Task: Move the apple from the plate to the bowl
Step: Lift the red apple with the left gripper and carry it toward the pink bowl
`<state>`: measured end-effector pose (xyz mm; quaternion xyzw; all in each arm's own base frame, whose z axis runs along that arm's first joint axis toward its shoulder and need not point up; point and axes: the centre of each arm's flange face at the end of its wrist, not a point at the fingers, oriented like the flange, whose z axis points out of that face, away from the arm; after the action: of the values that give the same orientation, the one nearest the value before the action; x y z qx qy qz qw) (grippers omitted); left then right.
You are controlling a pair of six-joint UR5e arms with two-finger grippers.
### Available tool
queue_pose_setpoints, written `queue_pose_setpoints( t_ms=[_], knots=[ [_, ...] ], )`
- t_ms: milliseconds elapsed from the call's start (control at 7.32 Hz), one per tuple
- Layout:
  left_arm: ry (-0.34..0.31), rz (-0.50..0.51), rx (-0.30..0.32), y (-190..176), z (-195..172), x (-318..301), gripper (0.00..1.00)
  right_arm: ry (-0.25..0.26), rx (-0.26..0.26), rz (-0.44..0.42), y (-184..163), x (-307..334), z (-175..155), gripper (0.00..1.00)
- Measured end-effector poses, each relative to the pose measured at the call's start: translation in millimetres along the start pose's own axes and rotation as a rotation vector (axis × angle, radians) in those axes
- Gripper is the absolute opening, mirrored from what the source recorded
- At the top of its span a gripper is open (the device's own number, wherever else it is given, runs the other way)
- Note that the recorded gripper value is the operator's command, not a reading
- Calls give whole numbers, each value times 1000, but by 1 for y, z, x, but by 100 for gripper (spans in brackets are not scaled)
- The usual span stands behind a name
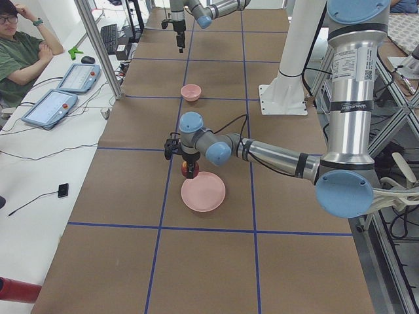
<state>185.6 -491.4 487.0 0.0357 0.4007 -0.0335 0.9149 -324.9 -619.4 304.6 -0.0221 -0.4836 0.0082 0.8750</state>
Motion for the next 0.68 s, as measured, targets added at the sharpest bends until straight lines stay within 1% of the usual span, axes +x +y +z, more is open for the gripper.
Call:
queue_pose_setpoints(
  t_ms=[137, 273, 410, 547, 683],
  knots=[
    [13, -21, 4, -17, -21, 47, 0, 8, 12, 9, -3, 25, -9, 100],
    [49, -64, 7, -32, -35, 111, 0, 18, 23, 14, -5, 46, -16, 100],
    [95, -114, -3, -39, -39, 182, 0, 30, 30, 15, -6, 63, -20, 100],
    [134, -162, -25, -45, -37, 252, 0, 58, 31, 6, -8, 77, -21, 100],
    [158, -195, -52, -48, -31, 312, 0, 102, 25, -10, -10, 91, -25, 100]
  ],
)
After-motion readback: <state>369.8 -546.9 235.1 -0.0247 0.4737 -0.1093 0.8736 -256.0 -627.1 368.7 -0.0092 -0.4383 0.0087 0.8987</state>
